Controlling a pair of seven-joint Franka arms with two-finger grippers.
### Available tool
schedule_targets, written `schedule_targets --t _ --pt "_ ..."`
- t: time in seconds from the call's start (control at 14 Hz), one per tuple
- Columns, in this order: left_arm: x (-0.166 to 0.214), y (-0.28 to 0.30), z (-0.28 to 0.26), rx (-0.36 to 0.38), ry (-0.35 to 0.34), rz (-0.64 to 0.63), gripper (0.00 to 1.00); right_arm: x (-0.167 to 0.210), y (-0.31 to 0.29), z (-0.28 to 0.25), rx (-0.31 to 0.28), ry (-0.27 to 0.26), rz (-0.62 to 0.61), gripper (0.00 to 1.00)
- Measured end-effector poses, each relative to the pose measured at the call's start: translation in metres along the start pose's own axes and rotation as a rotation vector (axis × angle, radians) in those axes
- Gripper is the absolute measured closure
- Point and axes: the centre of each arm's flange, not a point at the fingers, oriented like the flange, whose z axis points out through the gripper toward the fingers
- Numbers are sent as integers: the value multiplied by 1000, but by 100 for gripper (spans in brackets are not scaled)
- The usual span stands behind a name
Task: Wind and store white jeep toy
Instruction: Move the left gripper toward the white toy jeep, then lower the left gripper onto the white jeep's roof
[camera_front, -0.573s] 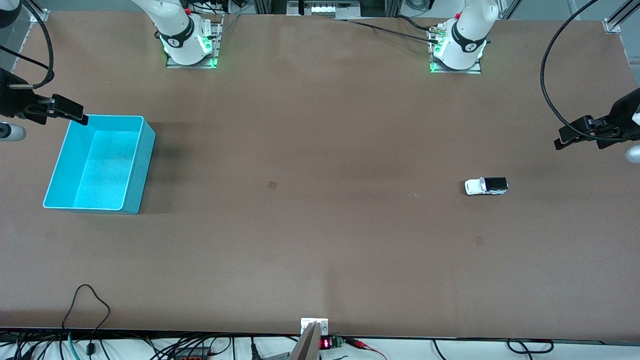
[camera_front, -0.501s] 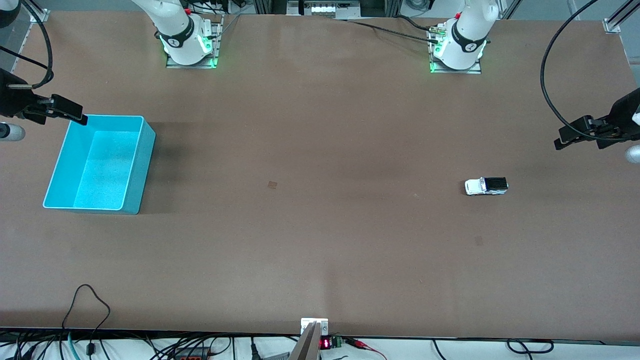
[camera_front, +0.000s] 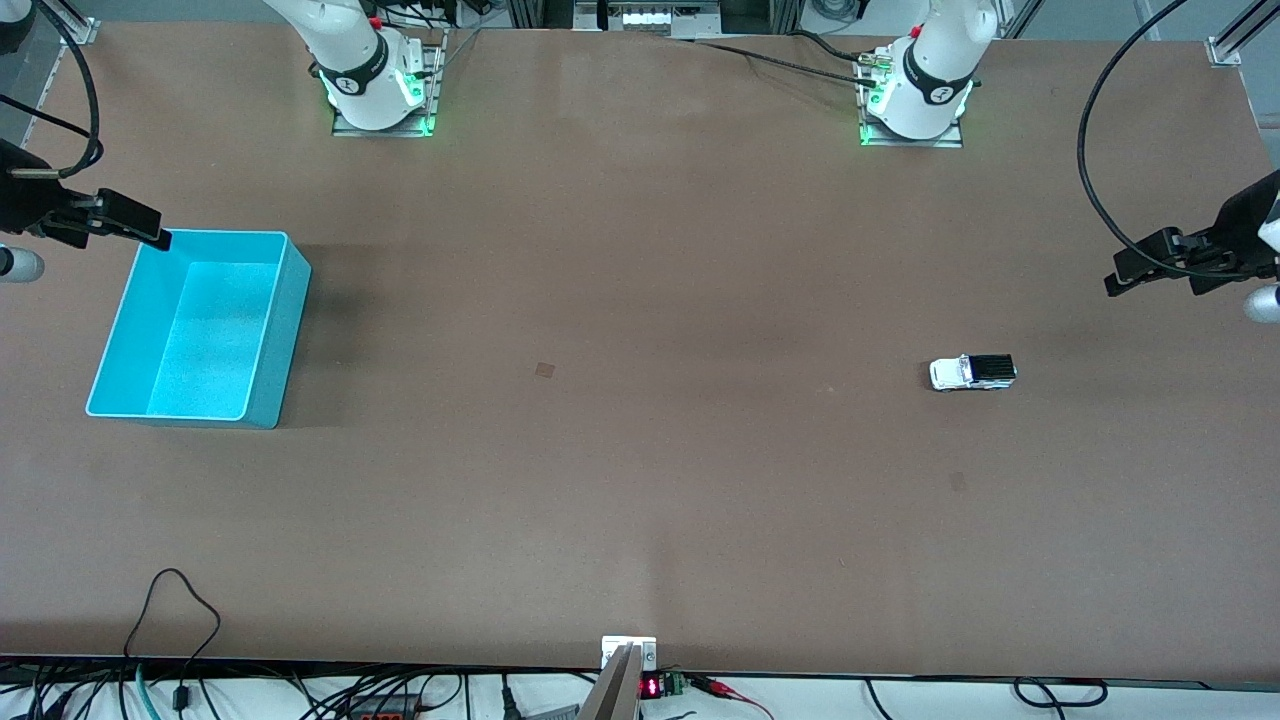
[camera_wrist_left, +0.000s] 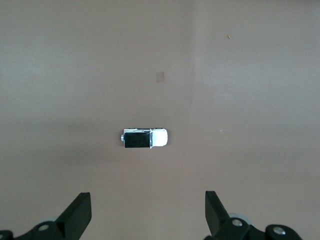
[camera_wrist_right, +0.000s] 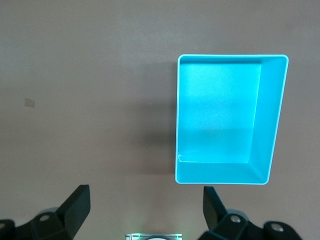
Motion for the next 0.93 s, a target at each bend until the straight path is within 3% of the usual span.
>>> schedule_targets --t 0.5,0.93 --pt "9 52 63 10 -158 92 0 2 3 4 0 -8 5 0" --pt "14 40 116 11 -247 119 0 27 16 49 28 -90 34 0"
